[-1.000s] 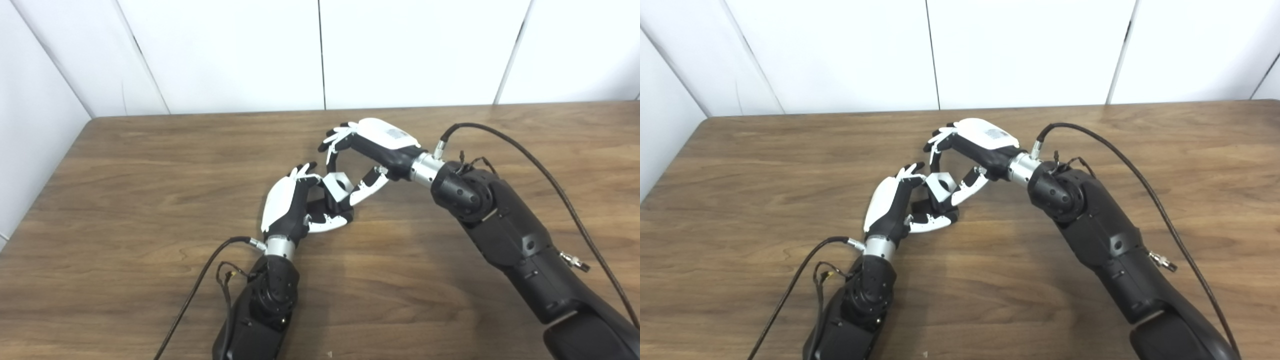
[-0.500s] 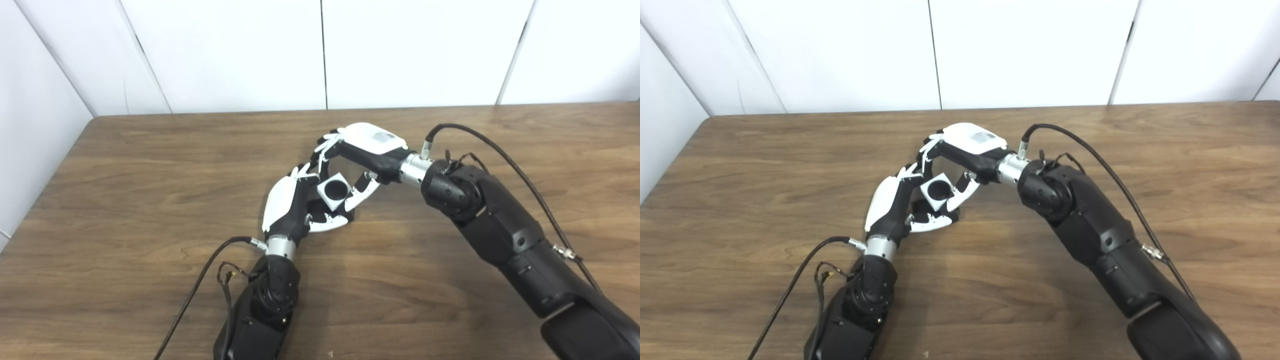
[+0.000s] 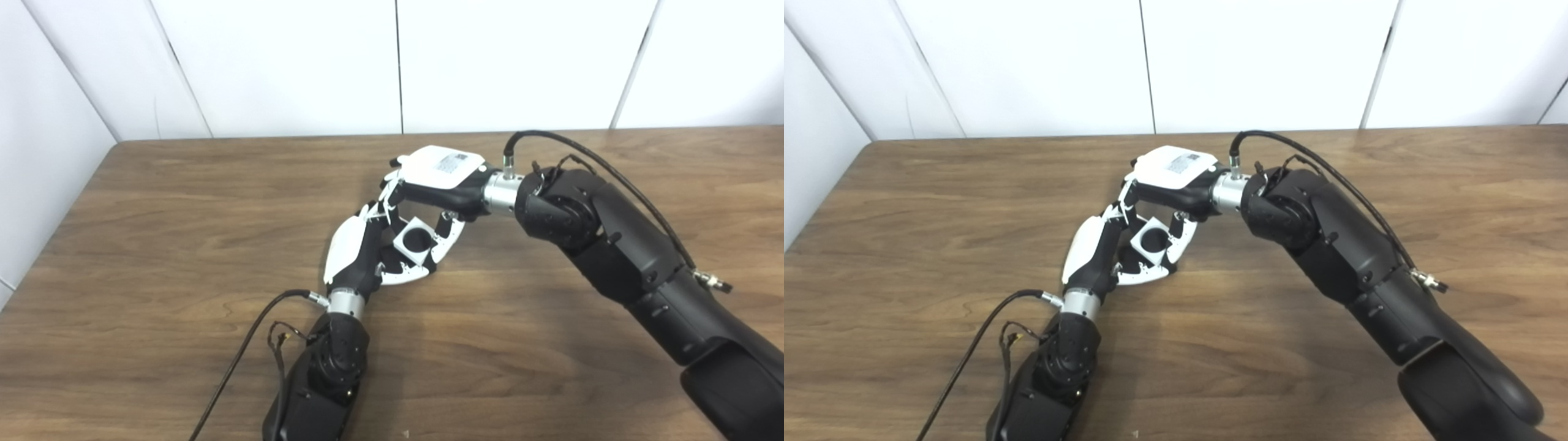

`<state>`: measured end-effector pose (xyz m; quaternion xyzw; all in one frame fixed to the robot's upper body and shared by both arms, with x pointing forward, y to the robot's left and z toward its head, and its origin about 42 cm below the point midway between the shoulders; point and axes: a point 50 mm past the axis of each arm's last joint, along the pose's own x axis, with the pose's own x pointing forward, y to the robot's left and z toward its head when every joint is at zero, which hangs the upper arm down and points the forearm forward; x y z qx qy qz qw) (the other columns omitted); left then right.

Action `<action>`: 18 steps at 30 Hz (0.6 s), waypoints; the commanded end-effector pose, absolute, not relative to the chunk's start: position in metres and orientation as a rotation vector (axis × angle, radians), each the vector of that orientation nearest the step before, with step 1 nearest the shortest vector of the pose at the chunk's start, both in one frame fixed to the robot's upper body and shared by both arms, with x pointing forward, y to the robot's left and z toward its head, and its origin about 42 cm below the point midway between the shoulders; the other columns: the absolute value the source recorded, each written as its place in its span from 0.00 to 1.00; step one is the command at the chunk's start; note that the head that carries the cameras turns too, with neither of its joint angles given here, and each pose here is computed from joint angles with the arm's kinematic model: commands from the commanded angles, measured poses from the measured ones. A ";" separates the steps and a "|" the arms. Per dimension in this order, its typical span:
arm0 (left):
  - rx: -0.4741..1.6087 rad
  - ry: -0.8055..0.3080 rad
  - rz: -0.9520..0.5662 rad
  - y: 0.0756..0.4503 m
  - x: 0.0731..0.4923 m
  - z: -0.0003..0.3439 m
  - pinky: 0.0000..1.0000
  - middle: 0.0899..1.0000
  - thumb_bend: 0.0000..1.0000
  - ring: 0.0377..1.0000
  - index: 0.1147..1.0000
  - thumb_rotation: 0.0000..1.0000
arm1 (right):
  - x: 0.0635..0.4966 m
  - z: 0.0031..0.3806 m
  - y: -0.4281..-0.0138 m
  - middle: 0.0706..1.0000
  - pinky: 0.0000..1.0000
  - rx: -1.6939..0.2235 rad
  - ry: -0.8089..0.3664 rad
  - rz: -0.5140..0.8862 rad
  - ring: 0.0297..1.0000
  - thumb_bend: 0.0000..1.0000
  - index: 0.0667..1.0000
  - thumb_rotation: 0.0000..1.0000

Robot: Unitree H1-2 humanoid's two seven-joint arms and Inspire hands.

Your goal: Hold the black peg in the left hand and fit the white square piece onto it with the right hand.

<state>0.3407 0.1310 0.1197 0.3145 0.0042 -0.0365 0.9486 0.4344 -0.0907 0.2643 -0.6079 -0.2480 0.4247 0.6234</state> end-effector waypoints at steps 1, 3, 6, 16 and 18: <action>0.650 0.013 -0.085 0.131 0.346 0.120 1.00 0.95 0.52 1.00 0.42 0.09 | 0.436 0.271 -0.091 0.79 0.97 -1.429 -0.511 0.983 0.87 0.63 0.56 0.29; 0.645 0.011 -0.084 0.132 0.346 0.120 1.00 0.95 0.52 1.00 0.42 0.09 | 0.437 0.265 -0.098 0.83 0.95 -1.459 -0.394 0.988 0.89 0.82 0.74 0.48; 0.648 0.020 -0.080 0.133 0.345 0.121 1.00 0.95 0.52 1.00 0.42 0.09 | 0.439 0.253 -0.110 0.91 0.91 -1.481 -0.229 0.979 0.92 0.98 0.97 0.61; 0.646 0.023 -0.080 0.135 0.347 0.123 1.00 0.95 0.52 1.00 0.42 0.09 | 0.444 0.217 -0.167 0.96 0.94 -1.404 -0.078 0.859 0.96 1.00 1.00 0.55; 0.645 0.022 -0.081 0.134 0.347 0.123 1.00 0.95 0.52 1.00 0.42 0.09 | 0.444 0.217 -0.172 0.96 0.95 -1.387 -0.092 0.843 0.96 1.00 1.00 0.54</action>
